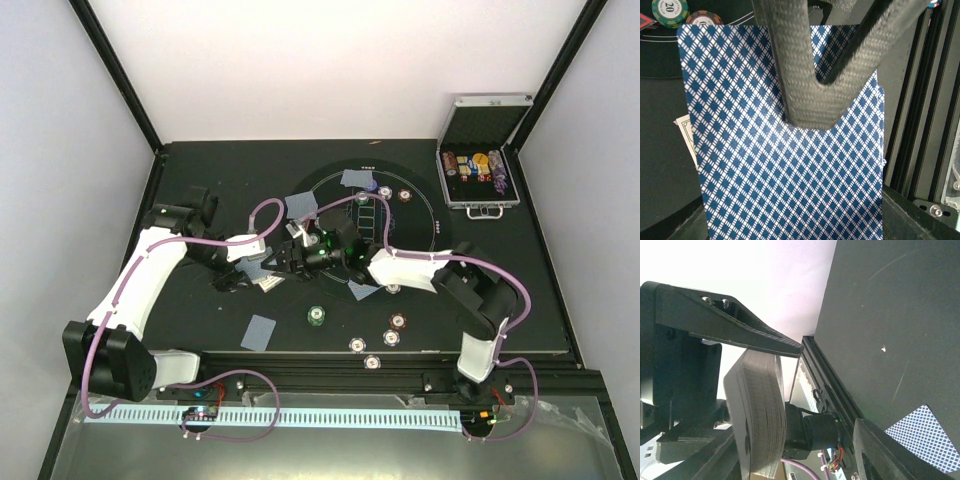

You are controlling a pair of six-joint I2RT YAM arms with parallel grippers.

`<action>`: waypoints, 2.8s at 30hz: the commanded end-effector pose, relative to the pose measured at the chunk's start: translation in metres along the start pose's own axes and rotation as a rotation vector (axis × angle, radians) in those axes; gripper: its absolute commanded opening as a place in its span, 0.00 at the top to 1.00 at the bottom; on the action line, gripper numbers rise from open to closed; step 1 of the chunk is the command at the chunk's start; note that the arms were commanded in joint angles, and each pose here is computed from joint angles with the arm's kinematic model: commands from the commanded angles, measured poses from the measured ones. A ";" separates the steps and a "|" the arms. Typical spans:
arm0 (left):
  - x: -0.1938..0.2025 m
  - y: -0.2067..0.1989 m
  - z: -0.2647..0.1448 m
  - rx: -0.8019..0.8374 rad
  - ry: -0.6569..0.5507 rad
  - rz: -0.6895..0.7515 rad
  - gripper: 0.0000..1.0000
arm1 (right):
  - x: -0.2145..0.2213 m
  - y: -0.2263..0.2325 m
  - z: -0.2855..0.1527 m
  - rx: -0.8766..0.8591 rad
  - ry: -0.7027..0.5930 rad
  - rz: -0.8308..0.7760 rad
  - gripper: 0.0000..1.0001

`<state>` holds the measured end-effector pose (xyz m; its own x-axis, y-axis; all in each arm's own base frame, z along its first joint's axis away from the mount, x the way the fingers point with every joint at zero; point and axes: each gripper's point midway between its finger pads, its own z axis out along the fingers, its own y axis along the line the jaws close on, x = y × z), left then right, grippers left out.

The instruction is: Distribute texas hold em gaming equipment

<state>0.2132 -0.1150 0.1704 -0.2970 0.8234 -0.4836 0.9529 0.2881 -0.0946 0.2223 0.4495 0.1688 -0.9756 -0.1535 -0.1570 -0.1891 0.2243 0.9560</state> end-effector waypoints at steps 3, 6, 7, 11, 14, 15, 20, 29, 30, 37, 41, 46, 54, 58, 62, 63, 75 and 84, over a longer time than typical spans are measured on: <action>-0.010 0.000 -0.010 -0.008 -0.035 0.026 0.98 | -0.006 0.001 -0.015 0.042 -0.036 -0.012 0.47; -0.009 0.001 -0.008 -0.009 -0.032 0.026 0.99 | -0.009 0.016 -0.018 0.024 -0.047 -0.037 0.52; -0.009 0.001 -0.008 -0.009 -0.031 0.025 0.98 | -0.010 0.021 -0.020 0.021 -0.051 -0.046 0.54; -0.008 0.001 -0.007 -0.010 -0.029 0.025 0.99 | -0.011 0.032 -0.024 0.021 -0.061 -0.067 0.68; -0.008 0.001 -0.007 -0.010 -0.029 0.024 0.98 | -0.011 0.036 -0.027 0.027 -0.064 -0.078 0.76; -0.008 0.001 -0.007 -0.011 -0.028 0.024 0.98 | -0.011 0.036 -0.027 0.031 -0.066 -0.080 0.77; -0.008 0.001 -0.007 -0.010 -0.029 0.024 0.98 | -0.010 0.038 -0.029 0.034 -0.065 -0.087 0.85; -0.006 0.002 -0.007 -0.013 -0.022 0.022 0.98 | -0.013 0.046 -0.042 0.022 -0.087 -0.098 0.99; -0.006 0.002 -0.007 -0.013 -0.022 0.021 0.99 | -0.014 0.047 -0.045 0.020 -0.093 -0.098 0.99; -0.006 0.002 -0.006 -0.013 -0.022 0.020 0.99 | -0.014 0.047 -0.055 0.016 -0.106 -0.100 0.99; -0.007 0.002 -0.007 -0.014 -0.024 0.021 0.98 | -0.010 0.043 -0.050 0.001 -0.088 -0.085 0.96; -0.007 0.002 -0.007 -0.015 -0.024 0.022 0.98 | -0.007 0.045 -0.039 -0.010 -0.063 -0.086 0.76; -0.007 0.002 -0.007 -0.015 -0.022 0.023 0.98 | -0.006 0.047 -0.029 -0.022 -0.044 -0.085 0.76; -0.007 0.002 -0.007 -0.016 -0.022 0.023 0.99 | -0.006 0.046 -0.029 -0.014 -0.047 -0.085 0.87; -0.006 0.002 -0.007 -0.016 -0.019 0.023 0.99 | -0.006 0.048 -0.036 0.004 -0.056 -0.102 0.98; -0.006 0.002 -0.007 -0.015 -0.019 0.022 0.98 | -0.007 0.048 -0.039 0.009 -0.059 -0.107 0.99; -0.005 0.002 -0.006 -0.014 -0.016 0.021 0.98 | -0.033 0.026 -0.117 0.175 -0.084 -0.241 0.99; -0.004 0.001 -0.005 -0.008 -0.012 0.011 0.98 | -0.119 -0.068 -0.206 1.082 -0.210 -0.681 0.99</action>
<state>0.2147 -0.1156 0.1709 -0.2936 0.8214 -0.4889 0.9536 0.2877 -0.0894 0.3381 0.3098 0.2099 -0.7750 -0.1408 -0.6160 -0.5248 0.6864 0.5034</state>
